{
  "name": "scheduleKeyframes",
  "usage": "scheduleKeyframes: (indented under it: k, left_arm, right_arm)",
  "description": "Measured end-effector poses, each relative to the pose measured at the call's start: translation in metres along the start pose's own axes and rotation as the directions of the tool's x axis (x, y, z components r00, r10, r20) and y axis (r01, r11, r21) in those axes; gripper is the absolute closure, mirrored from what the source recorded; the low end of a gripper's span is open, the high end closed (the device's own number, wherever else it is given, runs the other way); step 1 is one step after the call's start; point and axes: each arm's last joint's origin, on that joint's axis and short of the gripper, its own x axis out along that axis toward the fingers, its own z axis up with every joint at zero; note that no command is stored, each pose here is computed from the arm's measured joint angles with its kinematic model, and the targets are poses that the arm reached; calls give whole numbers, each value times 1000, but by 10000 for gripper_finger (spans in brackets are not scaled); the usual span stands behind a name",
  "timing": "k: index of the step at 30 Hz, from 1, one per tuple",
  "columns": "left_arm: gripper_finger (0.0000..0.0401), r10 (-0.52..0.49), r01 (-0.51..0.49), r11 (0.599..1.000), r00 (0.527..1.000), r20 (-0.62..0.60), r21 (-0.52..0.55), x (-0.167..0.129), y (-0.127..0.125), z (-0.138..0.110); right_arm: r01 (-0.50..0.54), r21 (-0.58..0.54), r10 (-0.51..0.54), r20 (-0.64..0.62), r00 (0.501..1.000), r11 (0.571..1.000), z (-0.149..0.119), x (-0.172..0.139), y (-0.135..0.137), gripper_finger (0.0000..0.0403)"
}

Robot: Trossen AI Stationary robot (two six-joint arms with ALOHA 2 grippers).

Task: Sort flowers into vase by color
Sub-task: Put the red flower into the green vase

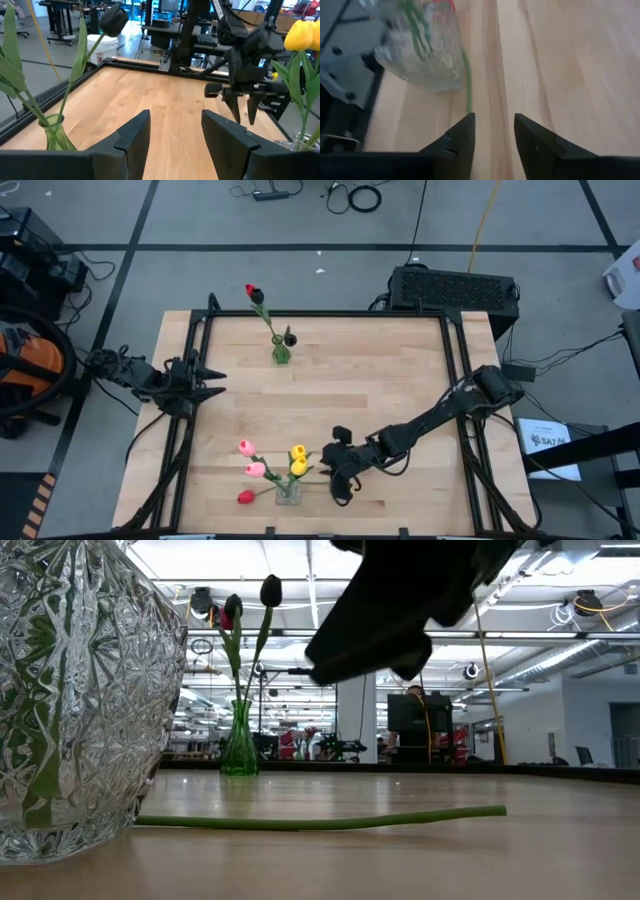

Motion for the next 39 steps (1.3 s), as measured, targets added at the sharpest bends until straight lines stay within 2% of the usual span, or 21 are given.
scheduleKeyframes:
  k: [10, 14, 20, 25, 31, 39]
  left_arm:
    - [216, 1, -1, 1000, 1000, 0, 1, 0, 0, 0]
    - [216, 1, -1, 1000, 1000, 0, 0, 0, 0, 0]
    - [216, 2, -2, 1000, 1000, -4, 3, 0, 0, 0]
    - [216, 2, -2, 1000, 1000, -8, 5, 0, 0, -1]
    - [216, 4, -4, 1000, 1000, -16, 9, 0, 0, -2]
    - [216, 4, -4, 1000, 1000, -18, 10, 0, 0, -2]
  right_arm:
    - [-5, -82, 2, -33, 999, 997, 0, 50, 14, 228]
    - [-55, -85, 49, -76, 996, 995, -2, 68, 21, 228]
    - [-40, -97, 27, -132, 991, 994, -17, 86, 25, 238]
    - [15, -67, -29, -205, 978, 998, -28, 89, 23, 277]
    - [90, -35, -95, -217, 972, 995, -34, 93, 17, 389]
    - [183, 132, -151, -222, 963, 974, -27, 97, -4, 400]
